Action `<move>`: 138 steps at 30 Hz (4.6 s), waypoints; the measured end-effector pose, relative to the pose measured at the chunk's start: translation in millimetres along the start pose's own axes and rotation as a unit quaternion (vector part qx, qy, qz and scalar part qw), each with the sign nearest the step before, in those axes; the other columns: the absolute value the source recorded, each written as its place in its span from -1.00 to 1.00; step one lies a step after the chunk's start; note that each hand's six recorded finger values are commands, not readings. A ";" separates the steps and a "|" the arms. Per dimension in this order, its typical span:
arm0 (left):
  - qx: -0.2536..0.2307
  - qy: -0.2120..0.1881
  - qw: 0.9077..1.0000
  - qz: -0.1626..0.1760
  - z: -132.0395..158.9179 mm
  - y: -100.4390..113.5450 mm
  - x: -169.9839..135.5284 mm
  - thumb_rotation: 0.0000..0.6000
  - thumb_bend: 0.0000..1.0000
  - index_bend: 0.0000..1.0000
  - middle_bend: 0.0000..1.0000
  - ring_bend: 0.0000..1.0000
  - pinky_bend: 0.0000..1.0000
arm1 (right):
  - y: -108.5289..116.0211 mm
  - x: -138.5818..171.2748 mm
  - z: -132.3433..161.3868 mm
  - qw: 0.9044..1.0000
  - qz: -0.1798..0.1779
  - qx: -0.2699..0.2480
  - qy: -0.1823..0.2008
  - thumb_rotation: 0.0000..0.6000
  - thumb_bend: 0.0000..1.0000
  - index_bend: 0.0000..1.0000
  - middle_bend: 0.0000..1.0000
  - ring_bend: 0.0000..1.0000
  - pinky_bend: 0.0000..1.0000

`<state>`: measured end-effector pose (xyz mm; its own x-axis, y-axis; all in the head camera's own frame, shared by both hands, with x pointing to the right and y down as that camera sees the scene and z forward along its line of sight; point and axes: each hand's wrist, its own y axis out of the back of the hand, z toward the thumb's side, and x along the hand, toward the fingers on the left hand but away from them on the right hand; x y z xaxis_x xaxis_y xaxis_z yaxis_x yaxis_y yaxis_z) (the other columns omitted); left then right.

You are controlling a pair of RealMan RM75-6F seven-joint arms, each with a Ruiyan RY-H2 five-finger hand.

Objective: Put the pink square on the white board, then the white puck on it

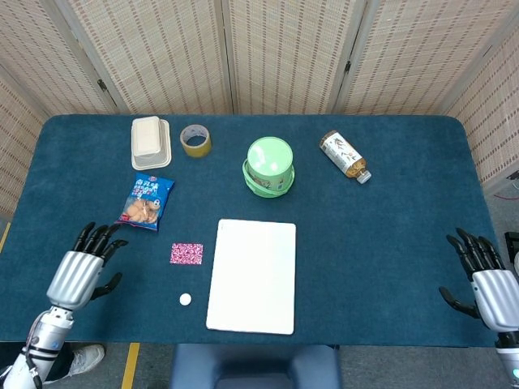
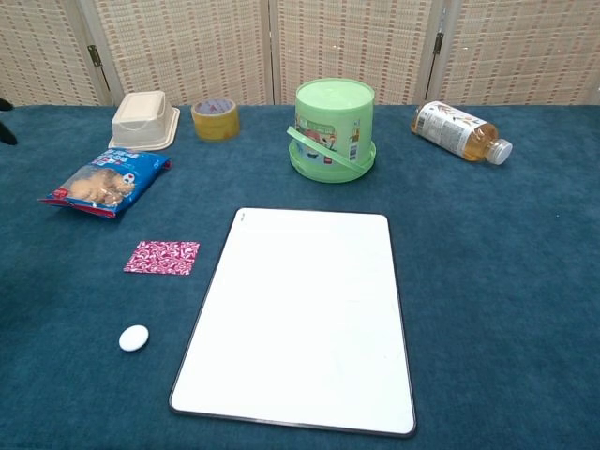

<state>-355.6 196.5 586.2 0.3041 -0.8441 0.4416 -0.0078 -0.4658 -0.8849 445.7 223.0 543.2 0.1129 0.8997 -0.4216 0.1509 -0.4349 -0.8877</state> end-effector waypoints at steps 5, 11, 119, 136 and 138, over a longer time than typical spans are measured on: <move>0.017 -0.050 0.998 -0.019 30.9 -7.7 32.2 1.00 -0.25 -0.43 -0.74 -0.82 -1.00 | 2.0 3.2 -0.7 1.000 -0.003 0.001 -0.002 1.00 -0.43 -0.98 -0.92 -0.91 -1.00; 0.040 -0.080 0.995 -0.049 61.6 -24.8 58.9 1.00 -0.25 -0.45 -0.75 -0.87 -1.00 | 3.3 5.7 -2.0 1.000 -0.004 0.002 -0.006 1.00 -0.43 -0.98 -0.92 -0.91 -1.00; 0.069 -0.174 0.974 -0.127 214.5 -87.8 107.9 1.00 -0.25 -0.33 -0.85 -0.97 -1.00 | -3.4 7.2 -19.9 0.999 0.003 -0.003 -0.031 1.00 -0.43 -0.98 -0.92 -0.91 -1.00; 0.084 -0.180 0.974 -0.111 201.3 -73.3 92.4 1.00 -0.27 -0.30 -0.85 -0.99 -1.00 | -3.1 5.4 -17.9 1.000 0.001 -0.005 -0.027 1.00 -0.43 -0.98 -0.92 -0.91 -1.00; 0.087 -0.179 0.974 -0.109 192.3 -70.7 87.4 1.00 -0.27 -0.27 -0.85 -0.99 -1.00 | -3.7 5.1 -17.0 1.000 0.002 -0.005 -0.026 1.00 -0.43 -0.98 -0.92 -0.91 -1.00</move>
<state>-145.3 206.8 658.8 0.5934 -0.5684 0.5700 0.2467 -0.5456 -0.8009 462.4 228.6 547.5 0.0626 0.8987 -0.4342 0.1602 -0.4384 -0.8844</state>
